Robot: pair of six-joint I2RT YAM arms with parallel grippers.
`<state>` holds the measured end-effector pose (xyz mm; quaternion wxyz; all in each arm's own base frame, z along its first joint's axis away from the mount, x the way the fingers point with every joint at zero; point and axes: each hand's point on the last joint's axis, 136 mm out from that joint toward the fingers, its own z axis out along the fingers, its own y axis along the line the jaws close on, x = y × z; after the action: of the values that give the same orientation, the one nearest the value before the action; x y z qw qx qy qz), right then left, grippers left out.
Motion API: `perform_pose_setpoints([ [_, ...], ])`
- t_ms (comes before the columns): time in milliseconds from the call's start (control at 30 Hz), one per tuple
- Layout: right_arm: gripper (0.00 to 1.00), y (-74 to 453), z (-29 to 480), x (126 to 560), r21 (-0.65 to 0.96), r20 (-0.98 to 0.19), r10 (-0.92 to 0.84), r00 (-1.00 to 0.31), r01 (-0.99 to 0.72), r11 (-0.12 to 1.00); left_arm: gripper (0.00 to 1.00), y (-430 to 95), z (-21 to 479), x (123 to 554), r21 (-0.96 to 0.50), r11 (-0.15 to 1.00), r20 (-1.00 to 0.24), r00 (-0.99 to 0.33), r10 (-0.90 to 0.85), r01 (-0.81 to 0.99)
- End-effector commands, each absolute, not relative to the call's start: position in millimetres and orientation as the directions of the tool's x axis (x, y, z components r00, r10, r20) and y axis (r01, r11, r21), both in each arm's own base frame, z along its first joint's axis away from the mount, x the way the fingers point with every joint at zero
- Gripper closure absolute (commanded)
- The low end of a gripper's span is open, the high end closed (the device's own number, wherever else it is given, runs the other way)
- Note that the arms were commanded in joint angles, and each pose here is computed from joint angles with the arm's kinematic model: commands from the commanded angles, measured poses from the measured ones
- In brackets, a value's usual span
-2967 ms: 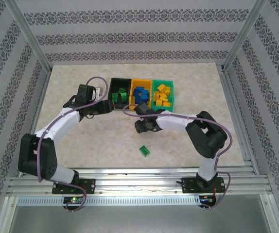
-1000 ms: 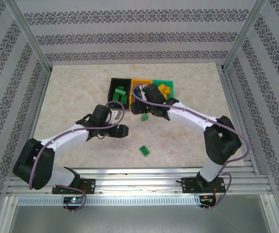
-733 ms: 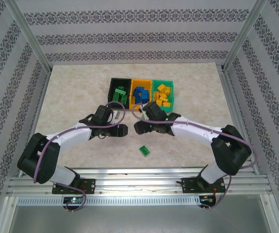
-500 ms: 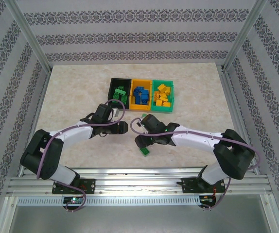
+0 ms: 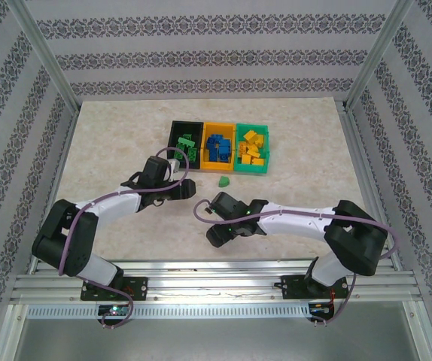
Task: Sort the legos into containers by color
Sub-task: Pick up the lego from the bottom-center of the table.
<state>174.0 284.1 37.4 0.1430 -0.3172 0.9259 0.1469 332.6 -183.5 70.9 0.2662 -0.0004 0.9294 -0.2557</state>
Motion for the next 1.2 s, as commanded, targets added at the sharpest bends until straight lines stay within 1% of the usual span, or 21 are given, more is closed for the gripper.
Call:
perform_pose_setpoints([
  [0, 0.29, 269.5, 23.0, 164.0, 0.162, -0.292, -0.531, -0.796, -0.588, 0.793, 0.24, -176.6, 82.6, 341.3, -0.445, 0.88, -0.565, -0.814, -0.132, 0.166],
  [267, 0.29, 272.1, 15.4, 161.1, 0.151, -0.273, -0.544, -0.794, -0.594, 0.79, 0.24, -175.4, 83.7, 345.0, -0.428, 0.887, -0.573, -0.811, -0.118, 0.174],
  [367, 0.32, 267.0, 9.0, 161.7, 0.115, -0.239, -0.548, -0.801, -0.584, 0.803, 0.24, -174.0, 84.1, 345.5, -0.423, 0.89, -0.578, -0.807, -0.12, 0.171],
  [500, 0.42, 264.0, 2.7, 159.8, 0.08, -0.222, -0.563, -0.796, -0.59, 0.804, 0.24, -173.5, 83.6, 348.0, -0.418, 0.892, -0.589, -0.799, -0.12, 0.174],
  [700, 0.66, 262.6, 7.5, 168.8, 0.039, -0.24, -0.546, -0.802, -0.57, 0.82, 0.24, -179.2, 84.3, 353.1, -0.437, 0.88, -0.587, -0.8, -0.124, 0.184],
  [800, 0.75, 268.5, 16.4, 176.1, 0.034, -0.272, -0.538, -0.798, -0.566, 0.823, 0.24, -177.4, 83.6, 354.2, -0.426, 0.885, -0.596, -0.794, -0.119, 0.188],
  [867, 0.78, 274.1, 24.1, 183.3, 0.036, -0.304, -0.531, -0.791, -0.566, 0.823, 0.24, -175.2, 82.7, 355.3, -0.424, 0.887, -0.598, -0.792, -0.121, 0.185],
  [967, 0.79, 288.4, 39.7, 199.2, 0.056, -0.367, -0.516, -0.774, -0.572, 0.818, 0.24, -172.5, 82.1, 357.2, -0.446, 0.879, -0.585, -0.799, -0.143, 0.17],
  [1033, 0.79, 300.4, 52.2, 212.7, 0.082, -0.414, -0.497, -0.762, -0.575, 0.814, 0.24, -171.2, 81.8, 358.5, -0.491, 0.858, -0.56, -0.81, -0.178, 0.151],
  [1100, 0.8, 313.6, 66.3, 229.1, 0.105, -0.467, -0.479, -0.744, -0.584, 0.805, 0.25, -168.3, 80.6, 357.8, -0.535, 0.834, -0.537, -0.817, -0.211, 0.136],
  [1167, 0.8, 324.0, 80.3, 246.6, 0.112, -0.514, -0.463, -0.722, -0.592, 0.798, 0.25, -161.8, 78.9, 355.8, -0.547, 0.829, -0.533, -0.812, -0.237, 0.116],
])
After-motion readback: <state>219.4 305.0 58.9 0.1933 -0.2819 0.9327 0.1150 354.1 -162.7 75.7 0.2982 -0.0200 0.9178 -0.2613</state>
